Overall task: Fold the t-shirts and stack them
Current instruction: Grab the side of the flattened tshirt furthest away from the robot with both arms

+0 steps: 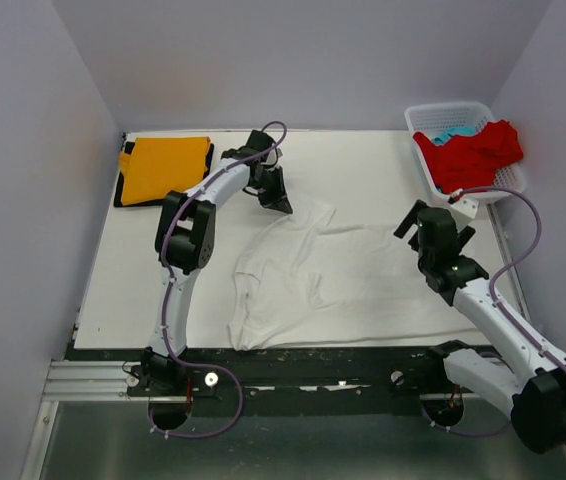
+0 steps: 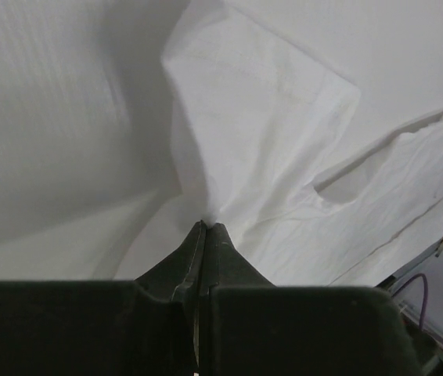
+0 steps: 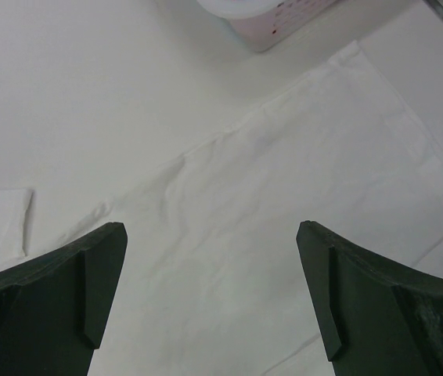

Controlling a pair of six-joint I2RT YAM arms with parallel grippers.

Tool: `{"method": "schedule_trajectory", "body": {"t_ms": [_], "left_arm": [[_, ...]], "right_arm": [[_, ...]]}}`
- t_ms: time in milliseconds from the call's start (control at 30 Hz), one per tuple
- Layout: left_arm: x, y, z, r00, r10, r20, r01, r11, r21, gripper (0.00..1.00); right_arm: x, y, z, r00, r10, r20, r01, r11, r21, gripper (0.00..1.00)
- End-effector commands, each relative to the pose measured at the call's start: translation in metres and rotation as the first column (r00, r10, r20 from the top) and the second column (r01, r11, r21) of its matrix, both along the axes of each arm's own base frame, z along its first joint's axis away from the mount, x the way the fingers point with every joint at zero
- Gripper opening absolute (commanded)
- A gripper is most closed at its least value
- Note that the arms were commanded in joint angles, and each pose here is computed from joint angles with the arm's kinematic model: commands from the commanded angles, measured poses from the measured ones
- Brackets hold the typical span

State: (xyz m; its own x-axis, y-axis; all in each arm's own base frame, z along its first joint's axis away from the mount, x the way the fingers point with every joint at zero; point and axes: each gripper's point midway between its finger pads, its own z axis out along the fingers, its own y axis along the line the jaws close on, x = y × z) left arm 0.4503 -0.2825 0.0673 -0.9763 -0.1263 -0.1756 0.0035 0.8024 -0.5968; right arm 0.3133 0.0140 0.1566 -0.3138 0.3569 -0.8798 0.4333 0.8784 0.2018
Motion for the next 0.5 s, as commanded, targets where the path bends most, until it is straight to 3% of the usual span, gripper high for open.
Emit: {"method": "schedule_trajectory", "body": {"t_ms": [0,233,467], "left_arm": [[-0.009,0.011,0.011,0.996,-0.027,0.079,0.023,0.998,0.051,0.0],[-0.024,0.01,0.019,0.985,-0.093,0.145,0.094,0.996,0.001,0.0],[-0.033,0.018,0.025,0.971,-0.112,0.212,0.11,0.994,0.024,0.0]], "right_arm": [[-0.007,-0.018,-0.017,0.989,-0.128,-0.075,0.126,0.992,-0.031,1.0],[0.018,-0.031,-0.039,0.942,-0.235,-0.242,0.221,0.972,-0.082,1.0],[0.063,-0.067,-0.06,0.85,-0.432,-0.303,0.373,0.898,-0.234,1.0]]}}
